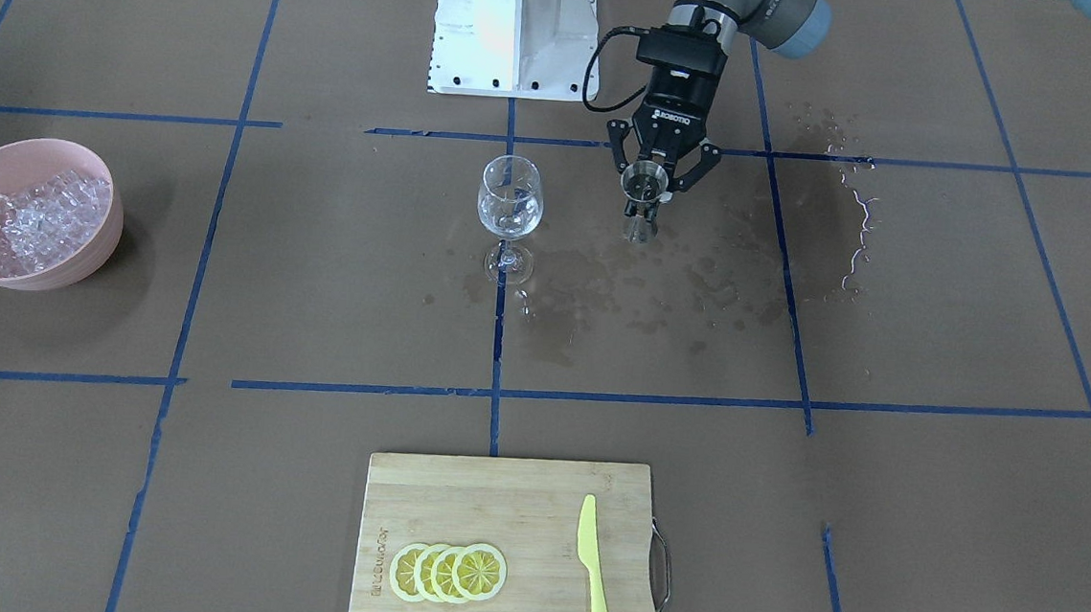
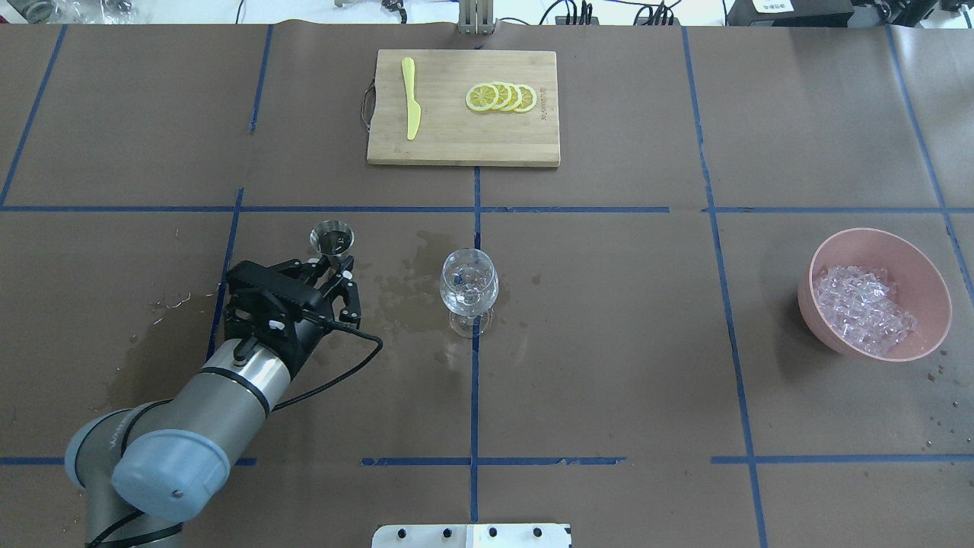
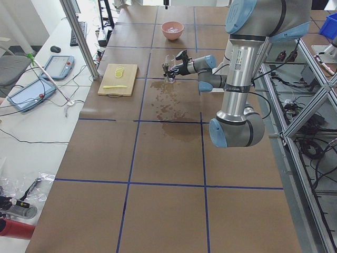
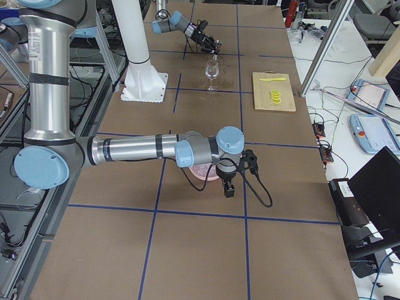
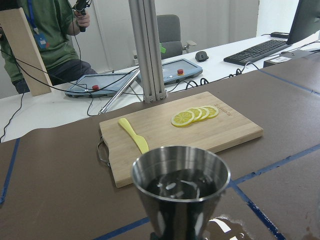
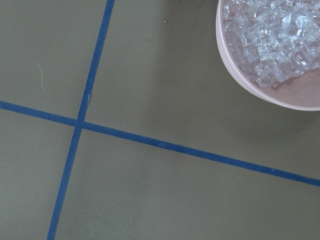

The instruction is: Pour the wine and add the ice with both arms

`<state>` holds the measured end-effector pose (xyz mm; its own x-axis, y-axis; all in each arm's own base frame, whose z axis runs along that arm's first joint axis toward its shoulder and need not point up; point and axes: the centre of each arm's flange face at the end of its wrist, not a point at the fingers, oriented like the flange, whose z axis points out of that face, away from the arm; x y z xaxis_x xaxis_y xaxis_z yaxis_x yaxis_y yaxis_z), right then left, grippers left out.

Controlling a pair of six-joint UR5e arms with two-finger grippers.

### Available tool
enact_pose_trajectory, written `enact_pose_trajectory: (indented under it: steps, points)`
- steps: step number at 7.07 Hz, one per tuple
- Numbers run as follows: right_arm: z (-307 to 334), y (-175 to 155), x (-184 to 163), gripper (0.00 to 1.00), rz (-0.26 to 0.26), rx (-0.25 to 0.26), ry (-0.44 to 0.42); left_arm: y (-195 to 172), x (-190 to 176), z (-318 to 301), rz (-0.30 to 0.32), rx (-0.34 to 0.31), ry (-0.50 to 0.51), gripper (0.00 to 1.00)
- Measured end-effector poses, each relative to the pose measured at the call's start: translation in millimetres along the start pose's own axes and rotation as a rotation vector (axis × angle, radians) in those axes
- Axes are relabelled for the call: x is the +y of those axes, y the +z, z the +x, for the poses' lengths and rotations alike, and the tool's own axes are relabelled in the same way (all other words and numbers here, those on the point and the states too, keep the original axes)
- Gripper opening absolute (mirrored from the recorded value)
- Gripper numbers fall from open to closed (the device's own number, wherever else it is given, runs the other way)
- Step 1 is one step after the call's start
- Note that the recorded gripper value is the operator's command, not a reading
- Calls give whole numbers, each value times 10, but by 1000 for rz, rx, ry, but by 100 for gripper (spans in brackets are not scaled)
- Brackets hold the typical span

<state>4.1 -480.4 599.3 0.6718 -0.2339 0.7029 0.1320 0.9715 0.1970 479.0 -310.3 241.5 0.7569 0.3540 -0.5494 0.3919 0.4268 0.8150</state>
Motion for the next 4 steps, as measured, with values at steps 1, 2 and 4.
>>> enact_pose_trajectory:
  steps: [1, 2, 4]
  points:
    - [13, 12, -12, 100, -2, 0, 2, 19, -93, 127, -10, -9, 30, 0]
    - [19, 18, -25, 100, -3, 0, 3, 24, -134, 173, -14, -13, 80, 0]
    - [27, 33, -32, 100, -5, -1, 4, 16, -209, 275, -19, -12, 193, 0]
